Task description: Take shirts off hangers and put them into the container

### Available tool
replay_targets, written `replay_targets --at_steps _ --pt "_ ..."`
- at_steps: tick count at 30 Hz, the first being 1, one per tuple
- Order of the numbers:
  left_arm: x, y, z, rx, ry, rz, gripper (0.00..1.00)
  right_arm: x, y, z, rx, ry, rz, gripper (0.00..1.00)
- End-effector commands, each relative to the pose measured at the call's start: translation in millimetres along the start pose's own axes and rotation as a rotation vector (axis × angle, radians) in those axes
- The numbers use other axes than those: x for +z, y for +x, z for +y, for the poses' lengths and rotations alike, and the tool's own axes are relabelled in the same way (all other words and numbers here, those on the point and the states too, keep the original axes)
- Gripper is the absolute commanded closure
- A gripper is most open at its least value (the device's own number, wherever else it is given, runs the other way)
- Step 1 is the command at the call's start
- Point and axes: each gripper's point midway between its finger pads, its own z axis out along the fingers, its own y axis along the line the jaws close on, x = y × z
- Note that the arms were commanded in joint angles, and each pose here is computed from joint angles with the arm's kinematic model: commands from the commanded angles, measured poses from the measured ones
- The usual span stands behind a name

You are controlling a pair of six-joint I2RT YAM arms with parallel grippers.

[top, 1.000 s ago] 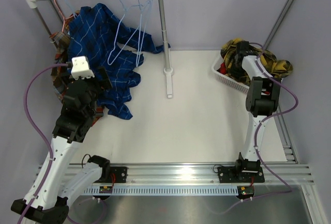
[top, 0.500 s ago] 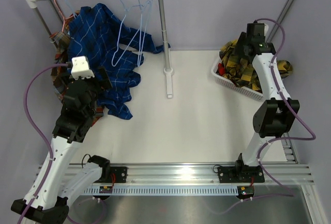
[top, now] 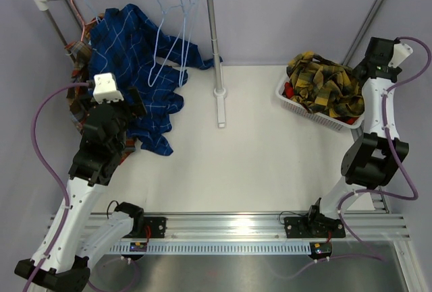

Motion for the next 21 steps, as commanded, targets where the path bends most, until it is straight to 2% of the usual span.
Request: replay_targets --at_steps 1,3,12,21 --pt "3.7 -8.8 -4.5 -0.036 0.015 -0.039 0.01 26.9 -1.0 -12.1 0.062 0.092 -0.040 0.34" --pt "3.5 -9.4 -6.4 -0.038 0.025 -0.040 0.01 36.5 -7.4 -19.3 0.073 0.137 -0.082 0.34" --pt "1.4 -11.9 -6.4 -0.044 0.031 -0.045 0.01 82.8 7.1 -30.7 0.111 0.257 -0.095 0.37" --pt "1.3 -11.8 -7.9 -0.048 0.038 -0.044 0.01 107.0 10.6 -29.3 0.171 0.286 -0.129 0.38"
